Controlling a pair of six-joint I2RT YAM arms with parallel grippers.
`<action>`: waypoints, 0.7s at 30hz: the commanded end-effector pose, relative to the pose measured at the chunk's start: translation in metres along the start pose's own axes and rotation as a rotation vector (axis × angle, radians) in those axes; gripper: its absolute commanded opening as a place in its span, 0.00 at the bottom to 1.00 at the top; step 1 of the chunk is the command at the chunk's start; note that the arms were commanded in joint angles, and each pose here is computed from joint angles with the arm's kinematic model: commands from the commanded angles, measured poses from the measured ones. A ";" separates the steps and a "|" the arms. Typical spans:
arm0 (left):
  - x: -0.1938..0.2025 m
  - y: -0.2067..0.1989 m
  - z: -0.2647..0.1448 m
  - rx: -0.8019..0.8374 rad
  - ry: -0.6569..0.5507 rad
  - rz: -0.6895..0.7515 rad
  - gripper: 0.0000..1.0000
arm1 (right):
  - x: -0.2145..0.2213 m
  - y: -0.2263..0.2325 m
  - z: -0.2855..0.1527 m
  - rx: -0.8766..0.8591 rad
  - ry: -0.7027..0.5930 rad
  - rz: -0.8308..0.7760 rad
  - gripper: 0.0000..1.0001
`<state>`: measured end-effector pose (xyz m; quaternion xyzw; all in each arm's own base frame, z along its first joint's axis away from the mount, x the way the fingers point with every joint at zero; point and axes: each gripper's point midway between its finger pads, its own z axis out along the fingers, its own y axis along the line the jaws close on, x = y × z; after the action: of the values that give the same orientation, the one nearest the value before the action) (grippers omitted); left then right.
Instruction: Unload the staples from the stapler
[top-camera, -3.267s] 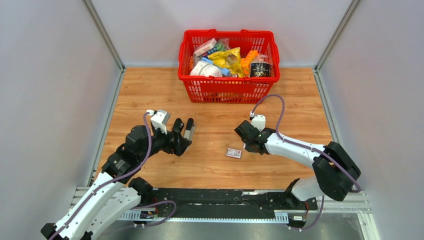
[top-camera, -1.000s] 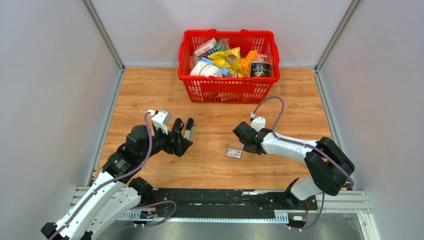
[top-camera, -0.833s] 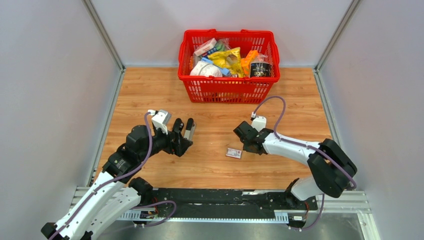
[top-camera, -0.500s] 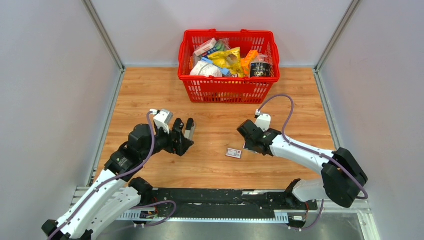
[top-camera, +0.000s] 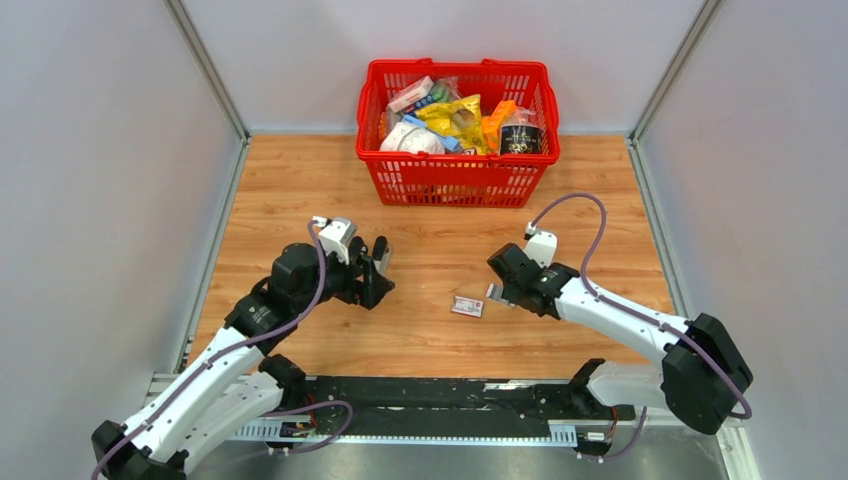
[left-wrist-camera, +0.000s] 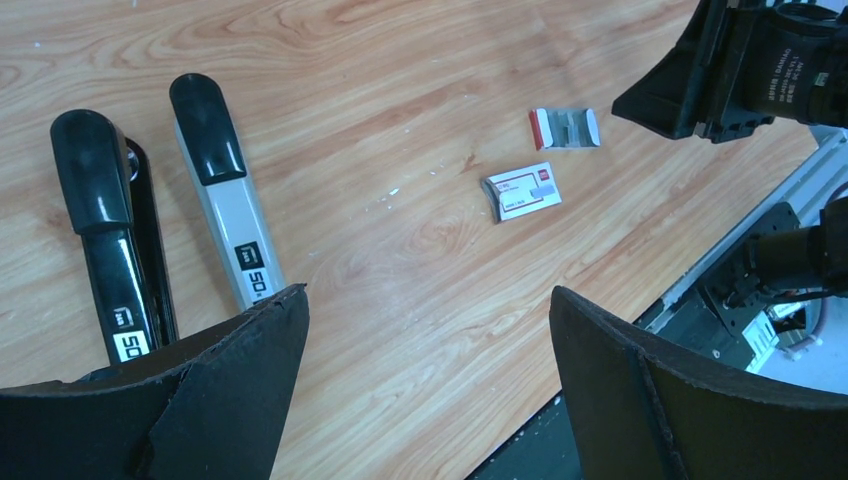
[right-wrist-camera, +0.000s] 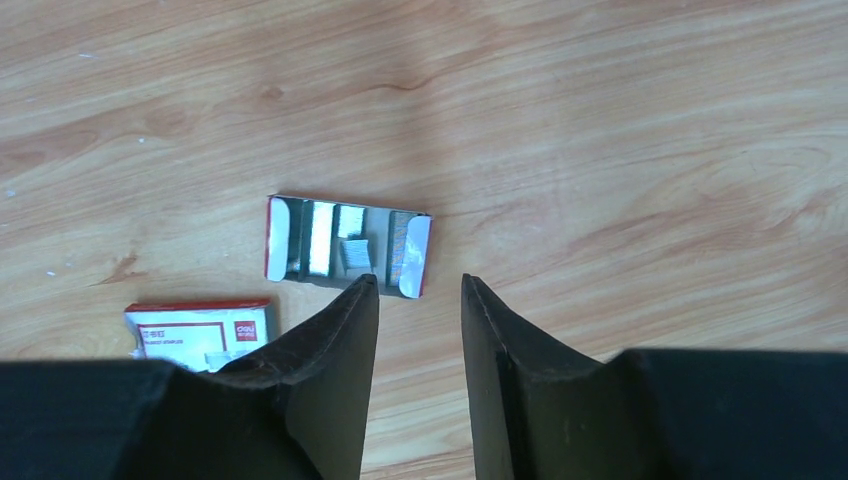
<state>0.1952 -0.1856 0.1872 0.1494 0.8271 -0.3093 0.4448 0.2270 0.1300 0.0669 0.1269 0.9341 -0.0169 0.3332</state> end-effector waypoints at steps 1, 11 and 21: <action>-0.006 -0.004 0.011 0.029 -0.026 -0.013 0.97 | -0.005 -0.007 0.002 0.021 -0.027 0.033 0.39; 0.005 0.000 0.029 0.033 0.012 -0.035 0.96 | 0.004 -0.005 0.019 0.004 0.017 0.062 0.34; 0.013 0.001 0.037 0.041 0.029 -0.054 0.94 | 0.008 0.001 0.028 -0.003 0.034 0.061 0.33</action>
<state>0.2091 -0.2033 0.1542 0.1404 0.8427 -0.3196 0.4099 0.2298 0.1250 0.0396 0.1475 0.9405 -0.0145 0.3059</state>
